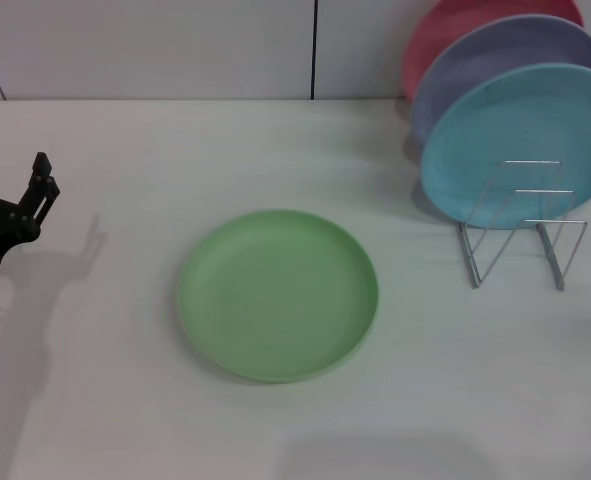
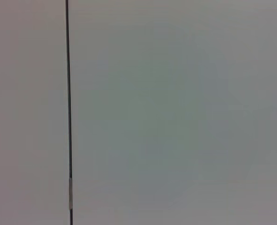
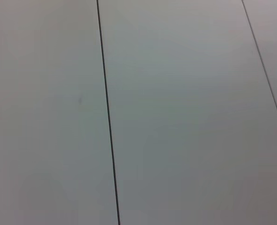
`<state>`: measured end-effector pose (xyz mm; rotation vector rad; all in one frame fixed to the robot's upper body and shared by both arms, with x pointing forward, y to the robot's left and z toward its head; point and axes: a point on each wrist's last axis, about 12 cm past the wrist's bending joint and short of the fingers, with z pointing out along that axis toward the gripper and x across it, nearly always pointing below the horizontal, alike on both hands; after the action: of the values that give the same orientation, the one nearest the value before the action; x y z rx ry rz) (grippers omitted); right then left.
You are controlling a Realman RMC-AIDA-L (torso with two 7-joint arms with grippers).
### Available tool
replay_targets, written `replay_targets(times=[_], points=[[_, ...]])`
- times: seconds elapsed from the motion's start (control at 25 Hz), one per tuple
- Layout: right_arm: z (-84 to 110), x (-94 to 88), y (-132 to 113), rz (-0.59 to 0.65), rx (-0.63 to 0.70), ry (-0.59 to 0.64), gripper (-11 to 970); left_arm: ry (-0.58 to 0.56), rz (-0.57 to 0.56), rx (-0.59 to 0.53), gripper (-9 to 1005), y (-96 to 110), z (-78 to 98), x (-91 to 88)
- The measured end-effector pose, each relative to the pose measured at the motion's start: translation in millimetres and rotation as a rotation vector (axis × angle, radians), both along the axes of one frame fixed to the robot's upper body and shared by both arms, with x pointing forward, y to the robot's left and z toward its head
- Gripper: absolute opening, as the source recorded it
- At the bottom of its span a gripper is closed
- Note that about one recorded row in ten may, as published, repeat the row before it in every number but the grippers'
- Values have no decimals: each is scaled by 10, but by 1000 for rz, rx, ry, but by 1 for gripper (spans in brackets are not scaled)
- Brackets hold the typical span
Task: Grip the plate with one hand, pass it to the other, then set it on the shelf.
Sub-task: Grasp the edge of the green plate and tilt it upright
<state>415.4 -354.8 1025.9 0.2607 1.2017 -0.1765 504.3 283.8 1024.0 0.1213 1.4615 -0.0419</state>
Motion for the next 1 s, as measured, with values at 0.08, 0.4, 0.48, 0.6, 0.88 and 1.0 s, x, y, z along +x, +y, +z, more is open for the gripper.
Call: replay_targets(times=[0.08,0.4,0.48,0.6,0.88,1.0], points=[[-2,-1,-3,-3,1,2,840,-1,1,-1,864,1,1,0],[-27,-72,-79,-84,29,7,840,1,33,-20,863,39,-2,-4],[-24,-75,-85,-85,26,5,840,1,19,-20,863,10,5,2],[-21,-69,-79,-81,26,3,840,3,-9,-14,862,-58,28,31],[-19,-62,-66,-73,27,1,840,136,-92,104,862,-411,531,377],[-22,-68,-66,-73,27,3,840,278,-126,125,861,-472,883,524]])
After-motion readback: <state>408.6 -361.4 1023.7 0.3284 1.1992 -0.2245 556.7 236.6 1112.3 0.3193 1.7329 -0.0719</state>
